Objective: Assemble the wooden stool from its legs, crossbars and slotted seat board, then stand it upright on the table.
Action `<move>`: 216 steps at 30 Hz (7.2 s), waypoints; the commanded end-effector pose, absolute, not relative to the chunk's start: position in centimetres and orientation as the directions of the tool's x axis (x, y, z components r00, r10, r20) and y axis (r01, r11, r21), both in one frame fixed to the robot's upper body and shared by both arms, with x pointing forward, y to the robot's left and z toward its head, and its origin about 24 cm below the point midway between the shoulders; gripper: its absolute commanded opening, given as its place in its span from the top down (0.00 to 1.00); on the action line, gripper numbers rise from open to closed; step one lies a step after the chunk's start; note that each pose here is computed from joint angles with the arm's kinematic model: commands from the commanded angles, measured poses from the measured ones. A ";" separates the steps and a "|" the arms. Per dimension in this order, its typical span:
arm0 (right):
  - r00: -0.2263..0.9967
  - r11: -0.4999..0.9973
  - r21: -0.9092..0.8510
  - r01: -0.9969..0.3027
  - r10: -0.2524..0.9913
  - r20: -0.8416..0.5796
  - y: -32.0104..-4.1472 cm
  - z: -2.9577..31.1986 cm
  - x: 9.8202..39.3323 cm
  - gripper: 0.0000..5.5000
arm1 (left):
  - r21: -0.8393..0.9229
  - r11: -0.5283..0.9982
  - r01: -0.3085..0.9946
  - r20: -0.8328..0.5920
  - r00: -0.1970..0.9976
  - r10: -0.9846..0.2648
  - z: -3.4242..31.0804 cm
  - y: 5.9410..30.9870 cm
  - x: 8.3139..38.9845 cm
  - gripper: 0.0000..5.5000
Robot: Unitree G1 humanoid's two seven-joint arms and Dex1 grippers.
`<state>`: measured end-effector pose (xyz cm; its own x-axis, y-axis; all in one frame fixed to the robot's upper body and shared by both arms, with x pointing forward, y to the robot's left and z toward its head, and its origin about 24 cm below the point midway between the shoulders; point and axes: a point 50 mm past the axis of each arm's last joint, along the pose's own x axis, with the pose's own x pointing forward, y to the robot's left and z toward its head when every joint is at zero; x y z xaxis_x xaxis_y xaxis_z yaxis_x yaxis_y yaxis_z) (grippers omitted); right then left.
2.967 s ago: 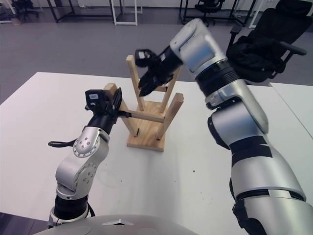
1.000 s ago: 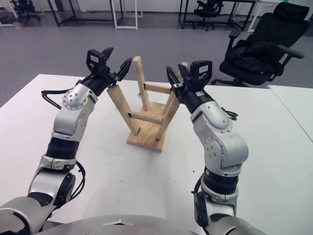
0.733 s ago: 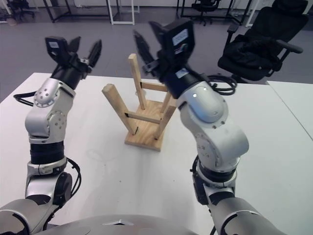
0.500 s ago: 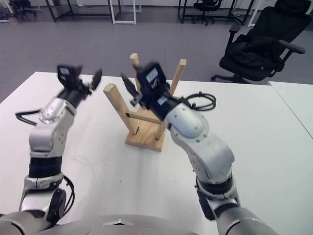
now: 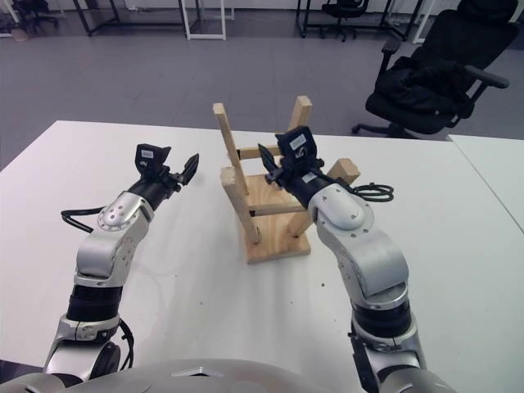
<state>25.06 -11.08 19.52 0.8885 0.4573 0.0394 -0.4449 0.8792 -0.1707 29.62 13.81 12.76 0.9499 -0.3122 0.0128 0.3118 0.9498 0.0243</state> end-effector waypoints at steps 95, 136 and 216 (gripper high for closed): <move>0.792 0.767 -0.213 -0.605 0.608 -0.060 -20.7 13.2 26.3 0.66 | 0.160 0.887 0.432 -0.456 0.830 -0.322 4.1 21.5 26.6 0.33; 0.757 0.813 -0.099 -0.574 0.481 -0.442 -20.7 1.9 20.2 0.66 | 0.149 0.776 0.613 -0.538 0.709 -0.456 1.7 19.6 21.3 0.33; -0.215 -0.374 0.693 -0.617 0.927 0.309 -22.9 30.4 22.5 0.75 | -0.638 -0.308 0.706 0.238 -0.199 -0.951 27.5 17.7 26.6 0.76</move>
